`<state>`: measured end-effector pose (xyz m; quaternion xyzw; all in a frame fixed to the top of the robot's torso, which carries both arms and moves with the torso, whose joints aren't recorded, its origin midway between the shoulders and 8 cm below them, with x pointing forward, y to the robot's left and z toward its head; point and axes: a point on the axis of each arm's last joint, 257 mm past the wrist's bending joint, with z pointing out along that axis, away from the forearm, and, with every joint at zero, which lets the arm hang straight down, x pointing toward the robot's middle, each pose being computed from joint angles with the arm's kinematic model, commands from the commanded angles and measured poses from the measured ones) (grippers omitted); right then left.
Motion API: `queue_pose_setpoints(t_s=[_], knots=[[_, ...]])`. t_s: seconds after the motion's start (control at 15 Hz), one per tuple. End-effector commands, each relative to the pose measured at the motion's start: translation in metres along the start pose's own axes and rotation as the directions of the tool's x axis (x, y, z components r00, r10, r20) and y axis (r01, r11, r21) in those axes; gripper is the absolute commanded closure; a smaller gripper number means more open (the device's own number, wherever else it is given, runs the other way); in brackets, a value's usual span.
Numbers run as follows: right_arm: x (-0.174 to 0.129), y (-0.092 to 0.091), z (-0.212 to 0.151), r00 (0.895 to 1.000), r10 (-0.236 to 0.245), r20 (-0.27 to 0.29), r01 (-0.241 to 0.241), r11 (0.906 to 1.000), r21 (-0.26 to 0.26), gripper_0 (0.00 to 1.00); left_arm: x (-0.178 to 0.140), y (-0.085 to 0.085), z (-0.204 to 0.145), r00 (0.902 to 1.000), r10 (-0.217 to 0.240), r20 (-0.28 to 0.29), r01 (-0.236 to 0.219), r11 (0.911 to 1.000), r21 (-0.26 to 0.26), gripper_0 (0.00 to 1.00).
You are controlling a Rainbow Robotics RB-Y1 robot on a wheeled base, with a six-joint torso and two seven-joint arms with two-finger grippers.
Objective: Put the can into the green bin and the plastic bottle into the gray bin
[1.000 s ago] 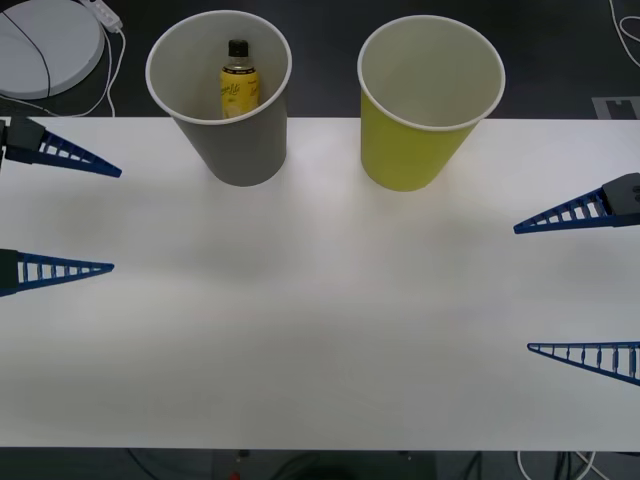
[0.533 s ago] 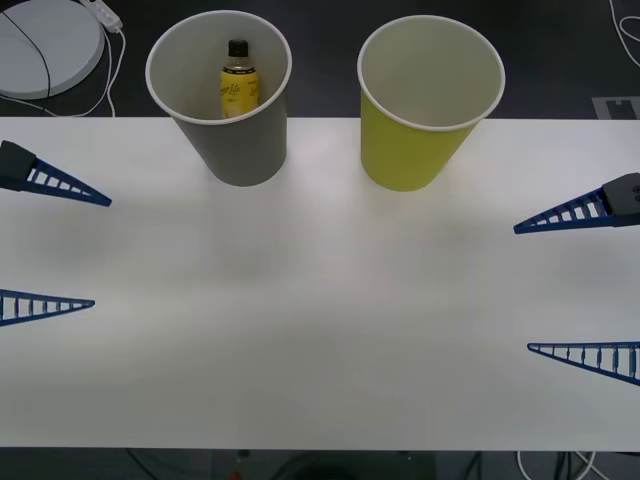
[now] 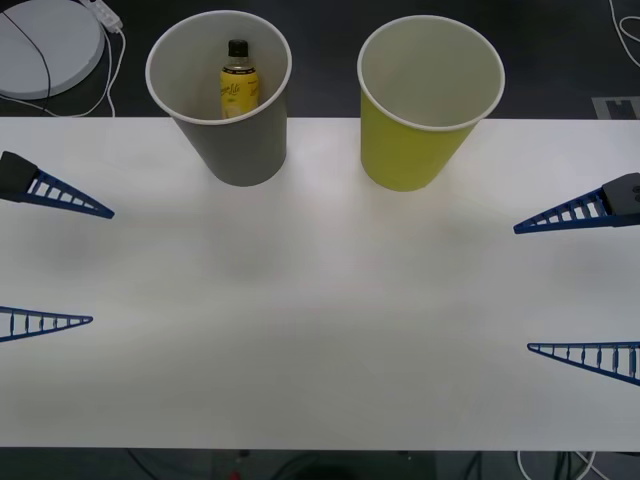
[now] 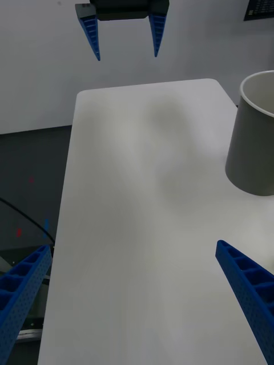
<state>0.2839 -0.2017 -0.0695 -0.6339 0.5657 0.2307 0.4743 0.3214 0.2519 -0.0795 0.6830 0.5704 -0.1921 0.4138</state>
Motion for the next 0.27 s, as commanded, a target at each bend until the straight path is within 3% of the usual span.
queue_pose_setpoints(t_s=[0.07,0.27], knots=[[0.0000,0.0000,0.0000,1.000,0.000,0.000,0.000,1.0000,0.000,0.00,-0.0001,0.0016,0.0001,1.0000,-0.007,0.001,0.007,1.0000,-0.007,0.00],[0.0000,0.0000,0.0000,1.000,0.000,0.000,0.000,1.0000,0.000,0.00,-0.0003,0.0023,0.0003,1.0000,-0.007,0.003,0.008,0.9999,-0.010,0.00]])
